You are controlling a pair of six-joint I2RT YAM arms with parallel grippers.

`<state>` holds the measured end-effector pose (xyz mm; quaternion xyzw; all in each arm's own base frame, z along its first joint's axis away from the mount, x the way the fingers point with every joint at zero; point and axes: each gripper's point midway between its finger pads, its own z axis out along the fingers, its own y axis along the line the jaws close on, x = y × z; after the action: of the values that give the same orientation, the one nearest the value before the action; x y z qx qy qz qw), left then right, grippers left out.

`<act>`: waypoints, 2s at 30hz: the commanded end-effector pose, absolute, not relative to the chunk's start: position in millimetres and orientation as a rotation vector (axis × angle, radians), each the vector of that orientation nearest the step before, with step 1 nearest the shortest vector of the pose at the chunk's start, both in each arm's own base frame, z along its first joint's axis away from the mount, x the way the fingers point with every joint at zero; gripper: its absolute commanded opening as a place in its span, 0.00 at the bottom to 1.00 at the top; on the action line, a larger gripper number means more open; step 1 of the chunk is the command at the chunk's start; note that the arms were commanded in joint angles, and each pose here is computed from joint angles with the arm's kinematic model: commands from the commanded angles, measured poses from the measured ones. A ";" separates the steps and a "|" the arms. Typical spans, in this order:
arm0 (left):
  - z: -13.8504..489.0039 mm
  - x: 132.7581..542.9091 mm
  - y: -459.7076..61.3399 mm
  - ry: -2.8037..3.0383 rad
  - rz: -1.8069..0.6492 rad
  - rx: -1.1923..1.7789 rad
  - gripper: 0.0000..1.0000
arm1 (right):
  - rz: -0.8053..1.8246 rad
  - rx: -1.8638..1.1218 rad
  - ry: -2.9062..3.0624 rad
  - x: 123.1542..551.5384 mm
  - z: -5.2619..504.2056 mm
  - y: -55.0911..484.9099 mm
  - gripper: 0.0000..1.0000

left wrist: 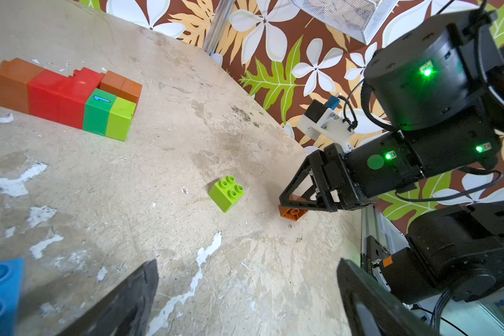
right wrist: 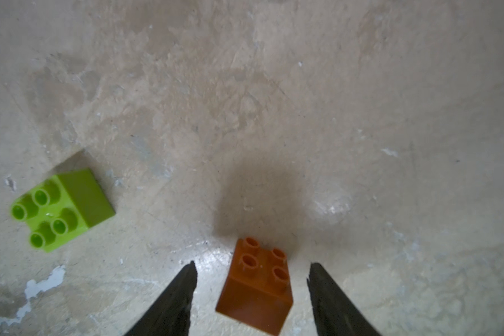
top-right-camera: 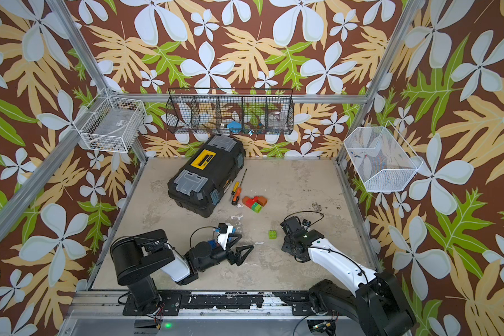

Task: Assemble the letter h with lego
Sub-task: Adjust the lego brick at the center of the board.

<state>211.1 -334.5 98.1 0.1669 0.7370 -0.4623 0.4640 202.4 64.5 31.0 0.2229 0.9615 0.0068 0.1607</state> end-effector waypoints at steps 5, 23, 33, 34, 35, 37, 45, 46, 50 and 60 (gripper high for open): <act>92.6 217.4 -330.9 1.838 -1.080 0.388 1.00 | 0.039 0.692 2.760 195.6 16.7 65.2 0.61; 89.5 217.7 -333.4 1.859 -1.074 0.398 1.00 | 0.063 0.520 2.741 206.3 13.0 70.1 0.37; 104.1 222.7 -326.8 1.913 -1.003 0.374 1.00 | 0.350 -0.152 2.526 234.2 59.2 149.2 0.35; 107.7 221.9 -323.7 1.900 -1.007 0.368 1.00 | 0.378 -0.211 2.494 236.0 66.4 157.7 0.35; 113.2 220.3 -320.6 1.878 -1.017 0.361 1.00 | 0.407 -0.273 2.457 237.6 74.4 167.1 0.35; 124.9 217.2 -316.5 1.850 -1.048 0.358 1.00 | 0.453 -0.386 2.382 237.7 86.1 181.9 0.36; 160.8 220.9 -270.0 1.977 -1.033 0.013 0.99 | 0.594 -0.769 1.815 213.2 141.5 236.5 0.36; 167.8 218.9 -268.5 1.970 -1.031 0.042 0.98 | 0.621 -0.812 1.729 207.2 150.5 243.2 0.36; 159.1 213.1 -278.3 2.123 -0.996 0.093 0.96 | 0.591 -0.950 1.364 185.9 186.9 260.6 0.36; 157.0 177.0 -295.7 2.303 -1.196 0.144 0.88 | 0.365 -1.128 1.197 185.3 180.8 273.7 0.31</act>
<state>189.8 -298.0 160.6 0.0537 0.8471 -0.4346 0.3010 178.7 274.9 165.8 -0.4914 0.5646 0.2067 0.6300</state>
